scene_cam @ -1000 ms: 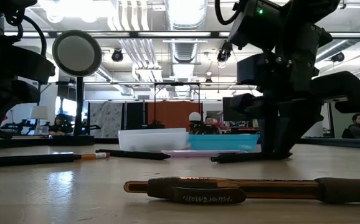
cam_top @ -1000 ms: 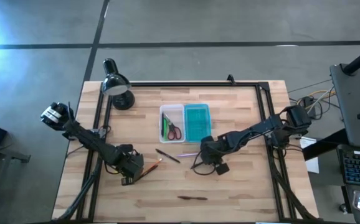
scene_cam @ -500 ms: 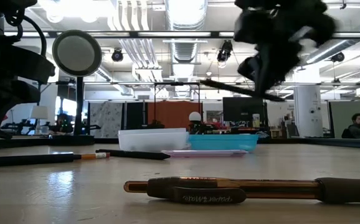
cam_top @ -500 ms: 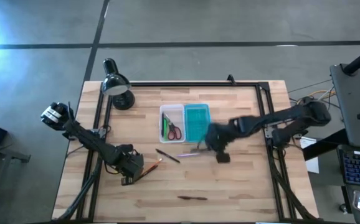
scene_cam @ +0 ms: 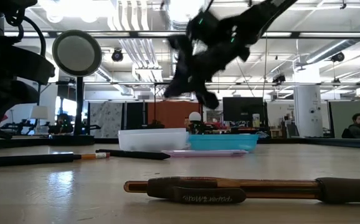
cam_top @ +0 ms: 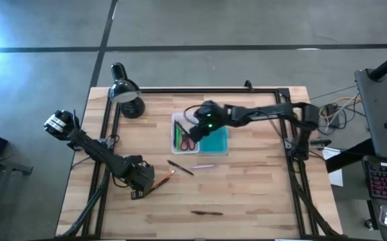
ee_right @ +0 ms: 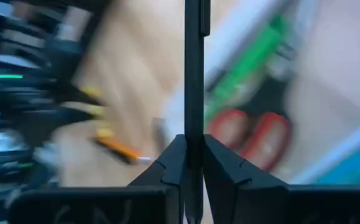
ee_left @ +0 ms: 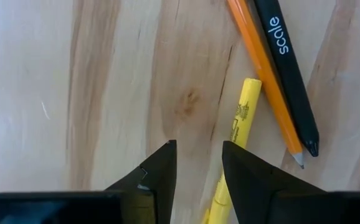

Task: Pick & place school supplies into a supply box
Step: Put the right black pen into the supply box, then put the yellow pen into the blue box

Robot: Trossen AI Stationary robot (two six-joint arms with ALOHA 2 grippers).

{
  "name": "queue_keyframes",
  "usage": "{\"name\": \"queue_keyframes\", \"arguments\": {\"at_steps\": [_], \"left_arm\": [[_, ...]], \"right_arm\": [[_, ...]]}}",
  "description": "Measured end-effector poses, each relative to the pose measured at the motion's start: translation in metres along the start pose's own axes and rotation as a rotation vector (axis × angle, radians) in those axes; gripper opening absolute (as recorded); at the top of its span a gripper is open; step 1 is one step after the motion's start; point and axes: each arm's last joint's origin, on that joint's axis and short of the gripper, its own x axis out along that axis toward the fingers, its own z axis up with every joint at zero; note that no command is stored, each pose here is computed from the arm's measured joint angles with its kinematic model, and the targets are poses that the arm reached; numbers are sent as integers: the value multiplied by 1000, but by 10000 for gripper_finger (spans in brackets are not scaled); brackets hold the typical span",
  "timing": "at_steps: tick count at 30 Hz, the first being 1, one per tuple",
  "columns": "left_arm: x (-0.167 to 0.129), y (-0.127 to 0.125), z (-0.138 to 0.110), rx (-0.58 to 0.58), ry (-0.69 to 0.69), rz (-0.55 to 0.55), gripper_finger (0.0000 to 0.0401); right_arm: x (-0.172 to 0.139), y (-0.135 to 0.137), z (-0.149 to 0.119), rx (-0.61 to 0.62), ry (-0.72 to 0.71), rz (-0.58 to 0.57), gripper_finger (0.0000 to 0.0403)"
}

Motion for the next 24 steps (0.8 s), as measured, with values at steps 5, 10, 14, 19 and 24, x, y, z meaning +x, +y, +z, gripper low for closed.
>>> {"name": "queue_keyframes", "arguments": {"at_steps": [5, 10, 14, 19, 24], "left_arm": [[0, 0, 0, -26, 2, -3, 112], [0, 0, 0, -54, 2, -3, 112], [0, 0, 0, -55, 4, -4, 112], [1, -1, 0, -28, -6, -15, 112], [4, -3, -1, 5, -28, -39, 112]], "right_arm": [[19, 1, 7, 47, -20, -58, 79], [29, 2, 16, 23, -33, -92, 139], [22, 11, 20, -128, -12, -105, 182], [-8, 26, 21, -421, -58, -200, 213], [-39, 31, 15, -581, -61, -345, 216]]}}
